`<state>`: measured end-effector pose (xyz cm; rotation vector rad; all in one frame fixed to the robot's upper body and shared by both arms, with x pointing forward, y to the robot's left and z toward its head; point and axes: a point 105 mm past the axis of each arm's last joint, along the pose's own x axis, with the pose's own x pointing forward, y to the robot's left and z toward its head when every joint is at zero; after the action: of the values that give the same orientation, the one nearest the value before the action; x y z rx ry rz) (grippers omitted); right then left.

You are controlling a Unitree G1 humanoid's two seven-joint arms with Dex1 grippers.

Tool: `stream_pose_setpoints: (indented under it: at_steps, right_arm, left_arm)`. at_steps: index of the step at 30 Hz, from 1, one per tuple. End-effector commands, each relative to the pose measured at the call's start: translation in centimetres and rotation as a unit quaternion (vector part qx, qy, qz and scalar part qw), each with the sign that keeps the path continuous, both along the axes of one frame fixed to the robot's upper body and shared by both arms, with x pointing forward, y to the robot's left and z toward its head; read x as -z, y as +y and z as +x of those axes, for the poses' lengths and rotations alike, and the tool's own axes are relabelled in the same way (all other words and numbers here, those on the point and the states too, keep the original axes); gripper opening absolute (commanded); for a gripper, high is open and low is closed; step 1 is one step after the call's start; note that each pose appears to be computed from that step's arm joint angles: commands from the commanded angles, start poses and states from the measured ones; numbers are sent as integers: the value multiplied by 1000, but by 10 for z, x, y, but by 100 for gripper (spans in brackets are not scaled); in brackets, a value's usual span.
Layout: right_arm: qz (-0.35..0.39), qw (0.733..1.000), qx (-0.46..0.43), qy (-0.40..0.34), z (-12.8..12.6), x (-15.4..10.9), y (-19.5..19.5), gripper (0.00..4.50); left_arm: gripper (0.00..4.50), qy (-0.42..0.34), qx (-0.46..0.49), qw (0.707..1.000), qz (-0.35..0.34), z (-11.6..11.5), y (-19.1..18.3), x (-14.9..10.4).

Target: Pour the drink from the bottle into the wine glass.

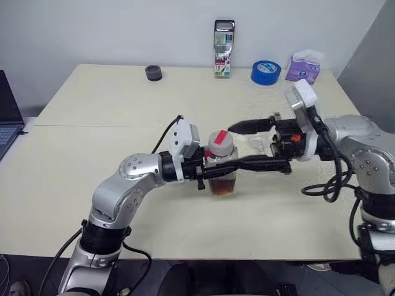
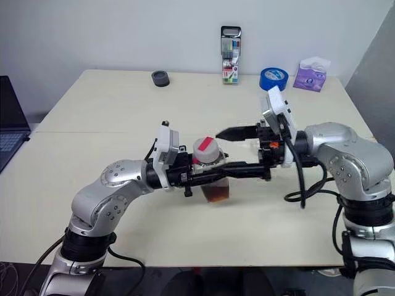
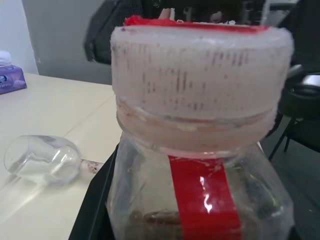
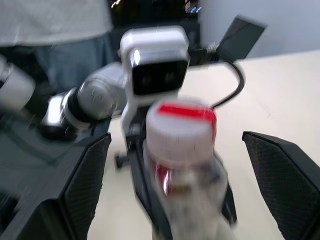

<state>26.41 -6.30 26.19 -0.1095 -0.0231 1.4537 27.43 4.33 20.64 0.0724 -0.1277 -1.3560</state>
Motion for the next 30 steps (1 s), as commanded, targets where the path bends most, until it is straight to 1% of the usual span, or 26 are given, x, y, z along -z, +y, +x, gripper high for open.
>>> stream_pose_setpoints:
  at_steps: [1,6,11,22,30]
  right_arm:
    - [38,998,44,-17,-3,-13,3,449]
    - [67,995,71,-10,-5,-12,16,449]
    - [82,992,94,-6,-1,-11,20,449]
    - [63,989,136,-9,15,-3,1,449]
    - [54,989,139,-11,16,-3,-7,449]
  left_arm:
    - [180,-33,6,999,-11,0,-2,-13]
    - [180,-34,9,999,-12,1,-4,-15]
    - [180,-35,12,999,-11,2,-5,-16]
    - [180,-35,8,999,-10,2,-3,-15]
    - [180,-35,6,999,-11,3,-2,-15]
